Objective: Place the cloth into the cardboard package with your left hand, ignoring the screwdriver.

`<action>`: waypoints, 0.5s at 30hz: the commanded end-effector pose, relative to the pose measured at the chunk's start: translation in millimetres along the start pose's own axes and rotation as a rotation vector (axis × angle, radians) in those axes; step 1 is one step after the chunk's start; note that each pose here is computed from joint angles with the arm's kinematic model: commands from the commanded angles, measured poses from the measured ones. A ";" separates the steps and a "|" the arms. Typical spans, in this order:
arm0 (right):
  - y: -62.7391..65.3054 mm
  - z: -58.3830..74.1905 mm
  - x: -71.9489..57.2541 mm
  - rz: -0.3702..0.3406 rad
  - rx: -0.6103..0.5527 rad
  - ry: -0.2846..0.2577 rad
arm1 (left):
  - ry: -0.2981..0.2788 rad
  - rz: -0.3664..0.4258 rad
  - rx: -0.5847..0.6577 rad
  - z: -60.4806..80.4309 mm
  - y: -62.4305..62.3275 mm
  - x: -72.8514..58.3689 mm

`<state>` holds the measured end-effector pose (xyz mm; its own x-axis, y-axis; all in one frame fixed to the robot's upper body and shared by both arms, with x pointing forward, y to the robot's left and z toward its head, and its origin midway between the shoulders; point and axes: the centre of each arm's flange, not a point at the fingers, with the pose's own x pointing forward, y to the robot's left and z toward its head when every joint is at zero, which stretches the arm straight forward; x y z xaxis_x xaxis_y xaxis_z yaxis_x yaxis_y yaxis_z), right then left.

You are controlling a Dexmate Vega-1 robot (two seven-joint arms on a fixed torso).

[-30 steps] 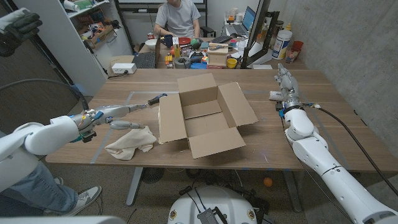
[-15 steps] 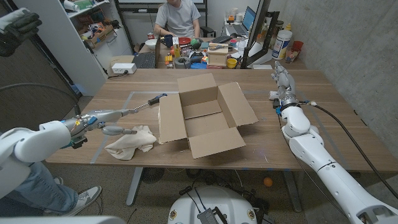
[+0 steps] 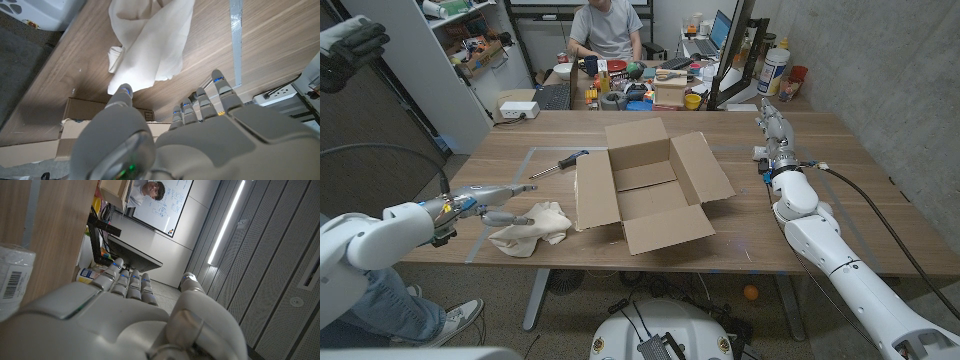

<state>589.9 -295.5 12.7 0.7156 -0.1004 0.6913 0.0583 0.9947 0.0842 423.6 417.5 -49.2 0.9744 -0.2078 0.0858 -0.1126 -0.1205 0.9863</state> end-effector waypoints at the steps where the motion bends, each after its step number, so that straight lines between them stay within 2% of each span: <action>1: -3.0 -4.7 -0.7 -0.002 0.006 0.005 | 0.006 0.004 0.029 9.6 -18.3 7.8; 8: -4.9 -9.1 -1.8 -0.011 0.013 0.009 | 0.004 0.038 0.078 23.8 -28.1 9.5; 15: -5.1 -12.2 -1.5 -0.009 0.017 0.015 | 0.035 0.028 0.029 22.2 -36.1 8.0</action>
<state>594.0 -299.2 5.8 0.7215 -0.1075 0.6840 0.0574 0.9938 0.0957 430.3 402.7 -73.4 0.9727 -0.2046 0.1097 -0.1449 -0.1661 0.9754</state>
